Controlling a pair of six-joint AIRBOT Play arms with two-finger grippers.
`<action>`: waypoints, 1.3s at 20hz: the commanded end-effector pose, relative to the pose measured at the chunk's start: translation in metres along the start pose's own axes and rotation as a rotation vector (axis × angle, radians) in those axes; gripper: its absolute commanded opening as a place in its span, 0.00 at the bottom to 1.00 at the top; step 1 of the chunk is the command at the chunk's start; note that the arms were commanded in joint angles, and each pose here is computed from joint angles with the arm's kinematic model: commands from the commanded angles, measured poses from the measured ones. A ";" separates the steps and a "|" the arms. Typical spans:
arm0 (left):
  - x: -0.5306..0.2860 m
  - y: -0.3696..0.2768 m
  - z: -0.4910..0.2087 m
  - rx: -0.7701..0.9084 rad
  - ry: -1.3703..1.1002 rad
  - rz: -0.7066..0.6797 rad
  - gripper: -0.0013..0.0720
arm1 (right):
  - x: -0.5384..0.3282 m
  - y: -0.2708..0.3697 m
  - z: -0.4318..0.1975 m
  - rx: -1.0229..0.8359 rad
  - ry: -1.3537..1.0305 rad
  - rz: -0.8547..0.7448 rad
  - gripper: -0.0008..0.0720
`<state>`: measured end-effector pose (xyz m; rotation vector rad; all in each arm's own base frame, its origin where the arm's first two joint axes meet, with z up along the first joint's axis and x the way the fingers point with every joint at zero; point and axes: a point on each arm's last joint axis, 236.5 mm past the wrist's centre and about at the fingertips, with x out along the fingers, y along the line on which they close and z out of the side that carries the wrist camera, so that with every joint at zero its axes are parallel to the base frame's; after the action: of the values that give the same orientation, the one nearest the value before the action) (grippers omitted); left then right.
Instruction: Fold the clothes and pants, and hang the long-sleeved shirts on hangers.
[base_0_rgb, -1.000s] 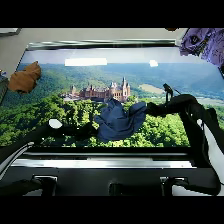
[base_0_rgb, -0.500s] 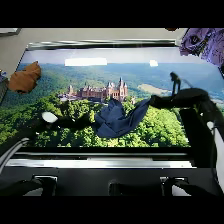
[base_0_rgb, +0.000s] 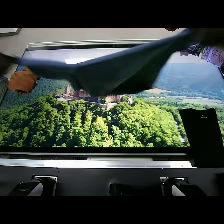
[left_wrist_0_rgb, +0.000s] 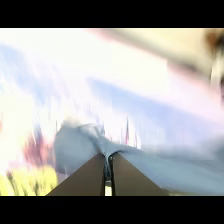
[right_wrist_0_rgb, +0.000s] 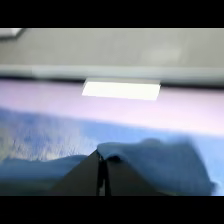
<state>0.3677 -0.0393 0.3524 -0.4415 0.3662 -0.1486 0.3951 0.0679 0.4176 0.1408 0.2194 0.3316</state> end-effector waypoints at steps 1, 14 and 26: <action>-0.112 -0.022 0.059 0.110 -0.263 0.050 0.03 | -0.108 0.031 0.070 -0.111 -0.223 -0.076 0.05; -0.005 0.048 0.037 0.062 -0.058 0.208 0.03 | 0.013 -0.029 -0.038 0.157 0.209 -0.110 0.05; 0.283 0.197 -0.180 0.008 0.463 0.326 0.04 | 0.268 -0.094 -0.365 0.437 0.785 -0.091 0.05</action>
<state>0.5568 0.0211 0.0792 -0.3299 0.8295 0.0853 0.5690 0.0847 0.0605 0.4062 1.0219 0.2258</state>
